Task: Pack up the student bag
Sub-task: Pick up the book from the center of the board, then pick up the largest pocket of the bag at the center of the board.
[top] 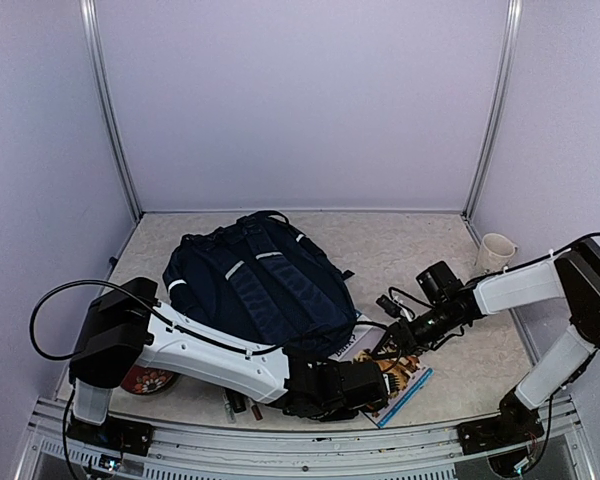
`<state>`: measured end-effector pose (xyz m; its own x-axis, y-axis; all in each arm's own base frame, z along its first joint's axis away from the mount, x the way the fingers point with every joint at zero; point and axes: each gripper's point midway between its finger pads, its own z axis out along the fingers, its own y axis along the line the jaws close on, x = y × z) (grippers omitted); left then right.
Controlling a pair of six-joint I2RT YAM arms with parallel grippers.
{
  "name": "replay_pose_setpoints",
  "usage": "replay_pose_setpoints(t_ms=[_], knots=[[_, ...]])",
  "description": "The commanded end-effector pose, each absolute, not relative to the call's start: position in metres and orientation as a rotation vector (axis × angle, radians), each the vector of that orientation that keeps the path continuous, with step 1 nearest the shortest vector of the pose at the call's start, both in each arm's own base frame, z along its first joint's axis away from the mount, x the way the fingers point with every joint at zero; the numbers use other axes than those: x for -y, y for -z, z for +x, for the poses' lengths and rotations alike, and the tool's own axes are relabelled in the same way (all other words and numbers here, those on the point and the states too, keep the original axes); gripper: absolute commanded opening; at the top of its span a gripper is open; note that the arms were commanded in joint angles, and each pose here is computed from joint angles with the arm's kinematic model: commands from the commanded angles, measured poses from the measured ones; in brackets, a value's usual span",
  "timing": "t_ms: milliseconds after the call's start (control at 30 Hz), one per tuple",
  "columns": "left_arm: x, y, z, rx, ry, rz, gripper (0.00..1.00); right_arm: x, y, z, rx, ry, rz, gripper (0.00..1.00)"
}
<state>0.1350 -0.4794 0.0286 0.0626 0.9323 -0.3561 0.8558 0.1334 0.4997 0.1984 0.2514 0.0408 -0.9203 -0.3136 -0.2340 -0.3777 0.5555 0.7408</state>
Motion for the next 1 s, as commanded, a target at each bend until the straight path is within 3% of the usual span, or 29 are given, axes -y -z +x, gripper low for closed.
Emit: replay_pose_setpoints(t_ms=[0, 100, 200, 233, 367, 567, 667, 767, 967], knots=[[0.460, -0.012, 0.144, -1.832, -0.238, 1.757, 0.59, -0.271, -0.081, 0.171, -2.599, -1.603, -0.667, 0.43], [0.460, -0.013, 0.144, -1.831, -0.236, 1.756, 0.59, -0.268, -0.086, 0.176, -2.603, -1.539, -0.646, 0.27], [0.459, -0.019, 0.143, -1.829, -0.212, 1.748, 0.59, -0.265, -0.093, 0.185, -2.611, -1.456, -0.611, 0.02], [0.459, -0.024, 0.143, -1.826, -0.191, 1.741, 0.59, -0.262, -0.095, 0.191, -2.615, -1.406, -0.592, 0.00], [0.472, -0.074, 0.130, -1.766, 0.003, 1.698, 0.62, -0.244, -0.103, 0.211, -2.626, -1.222, -0.492, 0.00], [0.489, -0.185, 0.090, -1.605, 0.393, 1.610, 0.82, -0.191, -0.139, 0.248, -2.559, -0.870, -0.274, 0.00], [0.459, -0.188, 0.139, -1.724, 0.168, 1.451, 0.89, -0.160, -0.161, 0.260, -2.503, -0.673, -0.169, 0.00], [0.422, -0.167, 0.179, -1.859, -0.120, 1.380, 0.97, -0.162, -0.190, 0.259, -2.394, -0.713, -0.191, 0.00], [0.418, -0.130, 0.178, -1.885, -0.252, 1.505, 0.99, -0.182, -0.209, 0.254, -2.331, -0.885, -0.257, 0.00]])
